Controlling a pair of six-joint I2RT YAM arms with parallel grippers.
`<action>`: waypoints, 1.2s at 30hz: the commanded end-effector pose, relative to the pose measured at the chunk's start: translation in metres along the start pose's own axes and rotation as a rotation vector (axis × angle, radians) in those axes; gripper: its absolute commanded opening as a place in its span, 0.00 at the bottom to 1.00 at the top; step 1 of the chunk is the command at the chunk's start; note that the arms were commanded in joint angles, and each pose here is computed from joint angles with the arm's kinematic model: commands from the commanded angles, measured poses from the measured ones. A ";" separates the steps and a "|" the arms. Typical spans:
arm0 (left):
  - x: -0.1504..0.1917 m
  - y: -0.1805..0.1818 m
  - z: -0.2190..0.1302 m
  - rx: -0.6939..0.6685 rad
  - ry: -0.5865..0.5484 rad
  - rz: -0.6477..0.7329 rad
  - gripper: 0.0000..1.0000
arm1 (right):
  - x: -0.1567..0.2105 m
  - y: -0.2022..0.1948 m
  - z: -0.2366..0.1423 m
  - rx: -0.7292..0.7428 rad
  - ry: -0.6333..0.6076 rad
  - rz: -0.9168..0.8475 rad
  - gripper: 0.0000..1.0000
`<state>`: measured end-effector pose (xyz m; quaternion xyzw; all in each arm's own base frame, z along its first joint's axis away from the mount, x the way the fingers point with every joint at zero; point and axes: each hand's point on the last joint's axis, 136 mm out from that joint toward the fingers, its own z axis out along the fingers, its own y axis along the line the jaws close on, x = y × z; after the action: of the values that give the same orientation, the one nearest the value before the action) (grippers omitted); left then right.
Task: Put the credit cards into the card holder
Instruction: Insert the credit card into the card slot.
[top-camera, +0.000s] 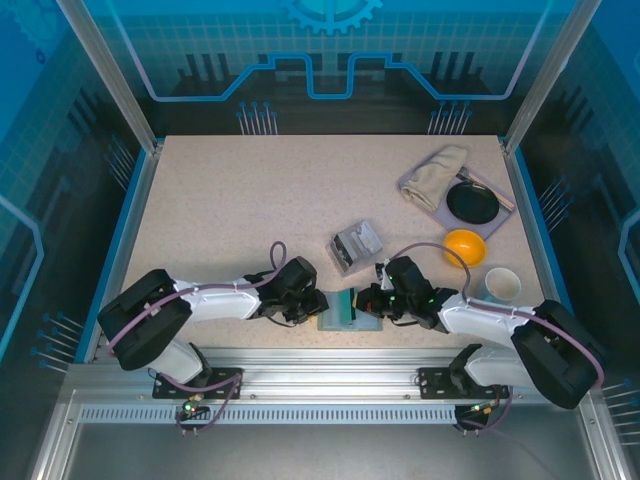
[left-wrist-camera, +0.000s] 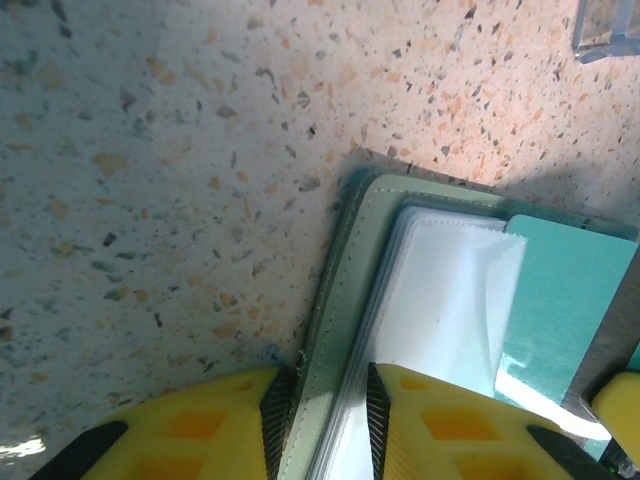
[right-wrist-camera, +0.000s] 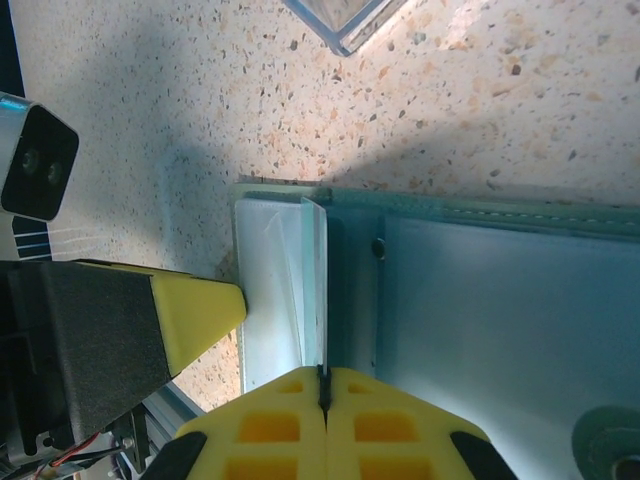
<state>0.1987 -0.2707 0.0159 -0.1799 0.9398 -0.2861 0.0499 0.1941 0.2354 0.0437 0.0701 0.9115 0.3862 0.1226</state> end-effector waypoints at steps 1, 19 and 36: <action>0.005 0.005 0.010 -0.025 0.025 -0.015 0.30 | 0.010 -0.006 0.004 0.014 0.026 0.013 0.02; 0.006 0.000 0.009 -0.012 0.022 -0.015 0.30 | 0.015 0.007 0.029 0.008 0.030 0.023 0.06; 0.003 0.002 0.007 -0.019 0.006 -0.021 0.30 | 0.025 0.006 0.034 0.068 0.088 -0.001 0.15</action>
<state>0.1994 -0.2709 0.0161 -0.1910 0.9376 -0.2865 0.0481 0.1868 0.2666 0.0232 0.0730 0.9209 0.3712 0.0940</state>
